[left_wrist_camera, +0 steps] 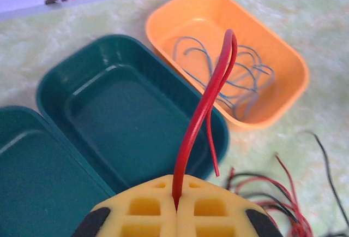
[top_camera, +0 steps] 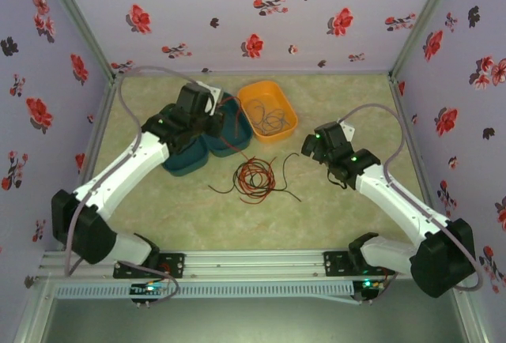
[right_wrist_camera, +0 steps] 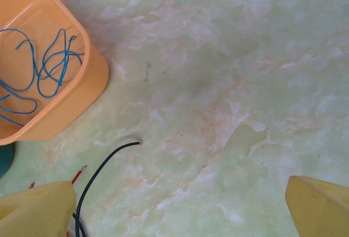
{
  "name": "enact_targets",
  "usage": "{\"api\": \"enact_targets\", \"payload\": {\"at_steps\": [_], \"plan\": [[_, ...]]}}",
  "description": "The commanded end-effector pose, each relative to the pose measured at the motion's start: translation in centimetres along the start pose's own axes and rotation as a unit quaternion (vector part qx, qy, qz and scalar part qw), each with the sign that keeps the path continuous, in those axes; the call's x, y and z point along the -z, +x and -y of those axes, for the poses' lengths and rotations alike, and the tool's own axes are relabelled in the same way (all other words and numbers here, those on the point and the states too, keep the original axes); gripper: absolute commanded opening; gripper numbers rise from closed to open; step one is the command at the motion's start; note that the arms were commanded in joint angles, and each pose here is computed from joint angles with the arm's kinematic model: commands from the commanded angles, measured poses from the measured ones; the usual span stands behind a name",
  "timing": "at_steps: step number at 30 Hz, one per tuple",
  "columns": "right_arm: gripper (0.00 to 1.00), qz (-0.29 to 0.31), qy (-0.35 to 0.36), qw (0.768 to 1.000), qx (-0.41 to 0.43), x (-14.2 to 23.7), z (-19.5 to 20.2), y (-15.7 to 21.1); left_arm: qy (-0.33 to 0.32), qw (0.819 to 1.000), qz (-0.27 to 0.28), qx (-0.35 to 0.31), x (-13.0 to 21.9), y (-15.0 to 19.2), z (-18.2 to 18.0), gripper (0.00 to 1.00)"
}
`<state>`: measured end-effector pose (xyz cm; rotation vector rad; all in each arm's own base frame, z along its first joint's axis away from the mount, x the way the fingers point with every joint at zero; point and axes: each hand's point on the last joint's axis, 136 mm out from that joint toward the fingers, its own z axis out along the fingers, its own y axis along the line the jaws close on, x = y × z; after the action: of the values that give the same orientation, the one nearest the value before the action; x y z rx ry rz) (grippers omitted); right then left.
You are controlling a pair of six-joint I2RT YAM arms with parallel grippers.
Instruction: Untangle the cables
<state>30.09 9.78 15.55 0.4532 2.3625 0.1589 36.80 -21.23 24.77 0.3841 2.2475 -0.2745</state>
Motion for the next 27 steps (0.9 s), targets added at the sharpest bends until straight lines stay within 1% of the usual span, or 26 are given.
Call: {"api": "enact_targets", "payload": {"at_steps": [1,4,8,13,20,23,27], "plan": [[0.99,0.016,0.013,1.0,-0.002,0.7,0.6,-0.9,-0.026,0.999,0.025,-0.012,-1.3,-2.3,-2.2,0.0],[0.99,0.015,0.013,1.0,-0.004,0.5,0.5,-0.9,-0.042,0.999,0.021,-0.012,-2.7,-2.8,-3.9,0.0],[0.99,0.013,0.01,1.0,-0.006,0.4,0.3,-0.9,-0.062,0.998,0.005,-0.008,-4.6,-2.6,-6.3,0.0],[0.99,0.008,0.009,1.0,-0.006,0.1,0.0,-0.8,-0.071,0.997,-0.008,-0.009,-7.0,-2.3,-7.9,0.0],[0.99,-0.001,0.003,1.0,-0.008,-0.3,-0.5,-0.6,-0.07,0.997,-0.029,-0.02,-10.3,-1.4,-8.5,0.0],[0.99,-0.001,0.004,1.0,-0.008,-0.3,-0.5,-0.6,-0.065,0.997,-0.046,-0.022,-11.4,-0.6,-8.4,0.0],[0.99,-0.002,0.006,1.0,-0.007,-0.4,-0.4,-0.6,-0.042,0.996,-0.078,-0.021,-12.9,0.9,-7.7,0.0]]}}
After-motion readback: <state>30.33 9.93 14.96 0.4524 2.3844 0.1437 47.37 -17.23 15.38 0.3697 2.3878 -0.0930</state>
